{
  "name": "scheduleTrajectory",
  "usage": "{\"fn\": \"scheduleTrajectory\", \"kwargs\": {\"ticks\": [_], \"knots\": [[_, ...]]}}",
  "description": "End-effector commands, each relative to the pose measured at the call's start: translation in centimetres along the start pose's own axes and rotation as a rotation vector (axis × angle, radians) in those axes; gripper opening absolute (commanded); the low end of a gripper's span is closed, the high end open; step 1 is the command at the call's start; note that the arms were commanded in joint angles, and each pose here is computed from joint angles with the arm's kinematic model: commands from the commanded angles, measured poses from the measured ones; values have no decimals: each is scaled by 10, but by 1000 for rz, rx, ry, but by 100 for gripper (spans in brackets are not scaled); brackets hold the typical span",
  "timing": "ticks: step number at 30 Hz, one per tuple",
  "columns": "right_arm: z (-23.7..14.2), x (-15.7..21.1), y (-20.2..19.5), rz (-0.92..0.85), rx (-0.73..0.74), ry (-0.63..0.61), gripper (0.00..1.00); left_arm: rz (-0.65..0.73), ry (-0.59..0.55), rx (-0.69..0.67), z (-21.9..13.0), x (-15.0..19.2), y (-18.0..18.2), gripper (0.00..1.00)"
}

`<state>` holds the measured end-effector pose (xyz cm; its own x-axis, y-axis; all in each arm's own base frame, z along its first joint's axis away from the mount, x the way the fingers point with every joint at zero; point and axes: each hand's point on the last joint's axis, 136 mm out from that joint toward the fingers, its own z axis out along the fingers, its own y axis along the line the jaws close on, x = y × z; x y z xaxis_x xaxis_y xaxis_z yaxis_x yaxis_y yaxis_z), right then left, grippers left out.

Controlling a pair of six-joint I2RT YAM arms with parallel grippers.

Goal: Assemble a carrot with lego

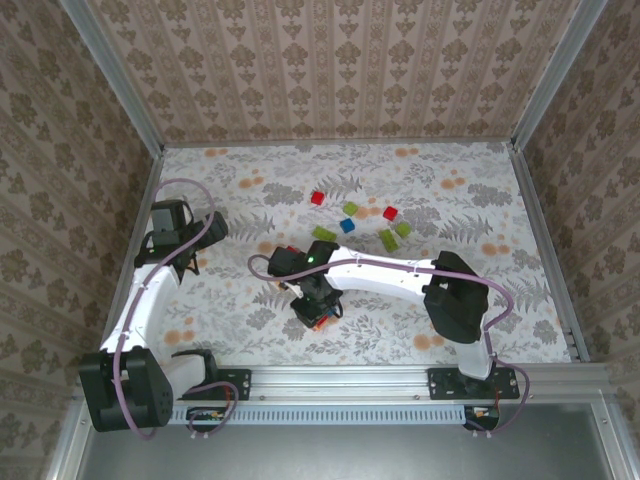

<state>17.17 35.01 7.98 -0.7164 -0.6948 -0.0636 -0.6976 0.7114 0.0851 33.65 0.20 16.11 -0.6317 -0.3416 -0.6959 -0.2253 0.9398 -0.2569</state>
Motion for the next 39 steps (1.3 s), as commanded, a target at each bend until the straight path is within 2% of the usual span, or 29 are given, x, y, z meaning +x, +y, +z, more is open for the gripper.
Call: {"fn": "scheduleTrajectory", "kwargs": {"ticks": [1, 12, 25, 34, 39], "knots": [[8, 9, 1, 5, 12, 61, 35, 5, -18, 19, -6, -7, -5, 100], [21, 11, 3, -12, 22, 94, 35, 6, -17, 16, -5, -6, -5, 100], [54, 33, -3, -37, 71, 218, 34, 8, -16, 13, -5, -6, -4, 100], [92, 61, -9, -31, 91, 331, 32, 6, -13, 14, -4, -5, -4, 100], [89, 57, -9, -34, 91, 312, 32, 7, -15, 16, -4, -6, -5, 100]]}}
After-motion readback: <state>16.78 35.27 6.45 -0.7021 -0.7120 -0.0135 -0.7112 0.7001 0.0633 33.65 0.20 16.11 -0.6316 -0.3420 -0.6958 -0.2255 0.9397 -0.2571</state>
